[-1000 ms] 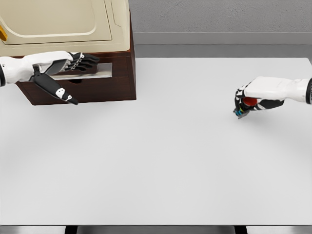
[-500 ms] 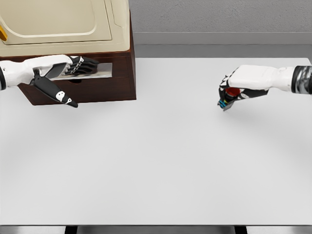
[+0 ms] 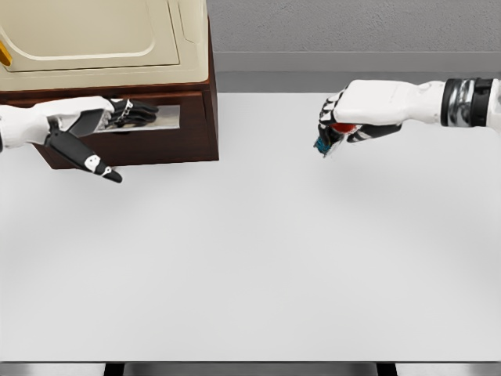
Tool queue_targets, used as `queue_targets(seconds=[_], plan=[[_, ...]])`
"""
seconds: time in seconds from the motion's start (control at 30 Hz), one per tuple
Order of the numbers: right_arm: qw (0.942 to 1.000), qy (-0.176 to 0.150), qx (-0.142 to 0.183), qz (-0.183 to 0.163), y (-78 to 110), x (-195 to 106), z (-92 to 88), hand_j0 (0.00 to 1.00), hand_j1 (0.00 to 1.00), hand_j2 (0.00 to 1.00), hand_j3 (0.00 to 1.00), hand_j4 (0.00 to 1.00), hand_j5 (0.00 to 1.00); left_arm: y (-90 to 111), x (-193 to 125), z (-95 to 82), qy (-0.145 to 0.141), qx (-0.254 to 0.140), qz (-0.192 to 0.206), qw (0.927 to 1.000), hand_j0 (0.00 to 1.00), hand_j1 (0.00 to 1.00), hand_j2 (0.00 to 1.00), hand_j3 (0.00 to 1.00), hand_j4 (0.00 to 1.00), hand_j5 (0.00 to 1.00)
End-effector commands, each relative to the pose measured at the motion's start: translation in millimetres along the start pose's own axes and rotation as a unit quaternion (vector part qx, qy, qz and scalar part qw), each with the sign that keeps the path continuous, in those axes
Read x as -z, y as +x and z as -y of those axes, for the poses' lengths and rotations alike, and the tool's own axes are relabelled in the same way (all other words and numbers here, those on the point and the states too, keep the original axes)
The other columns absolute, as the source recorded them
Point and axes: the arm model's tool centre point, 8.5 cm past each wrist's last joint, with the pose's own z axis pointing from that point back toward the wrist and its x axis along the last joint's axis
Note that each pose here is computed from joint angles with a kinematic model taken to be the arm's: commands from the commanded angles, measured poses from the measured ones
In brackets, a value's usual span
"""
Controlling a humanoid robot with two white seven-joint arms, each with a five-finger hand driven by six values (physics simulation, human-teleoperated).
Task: Open the cabinet drawer with left arm, and place a switch into the drawer with right arm
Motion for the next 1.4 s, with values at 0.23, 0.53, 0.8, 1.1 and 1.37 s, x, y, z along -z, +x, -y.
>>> queue_targets(seconds=[0.23,0.53,0.8,1.1,1.37], plan=[[0.9998,-0.007,-0.005,0.020,7.9,17.1,10.8,0.43,0.43,0.43,0.43,0.43,0.43,3.5,-26.4,18.4,-0.025,0.027,-0.020,0.9991,1.00,1.00,1.00,1.00,1.00,1.00],[0.9994,-0.011,-0.013,0.029,12.7,23.2,19.0,0.43,0.43,0.43,0.43,0.43,0.43,-2.4,-38.6,26.6,-0.040,0.017,-0.029,0.9987,1.00,1.00,1.00,1.00,1.00,1.00],[0.9985,-0.015,-0.024,0.048,21.8,39.4,30.1,0.43,0.43,0.43,0.43,0.43,0.43,-4.4,-39.6,29.5,-0.049,0.002,-0.026,0.9985,1.00,1.00,1.00,1.00,1.00,1.00],[0.9971,-0.027,-0.039,0.060,28.6,48.8,48.8,0.43,0.43,0.43,0.43,0.43,0.43,-5.4,-50.5,25.9,-0.039,-0.011,-0.027,0.9988,1.00,1.00,1.00,1.00,1.00,1.00],[0.9951,-0.034,-0.056,0.073,36.7,59.7,67.8,0.43,0.43,0.43,0.43,0.43,0.43,-6.3,-52.7,26.5,-0.039,-0.022,-0.025,0.9987,1.00,1.00,1.00,1.00,1.00,1.00]])
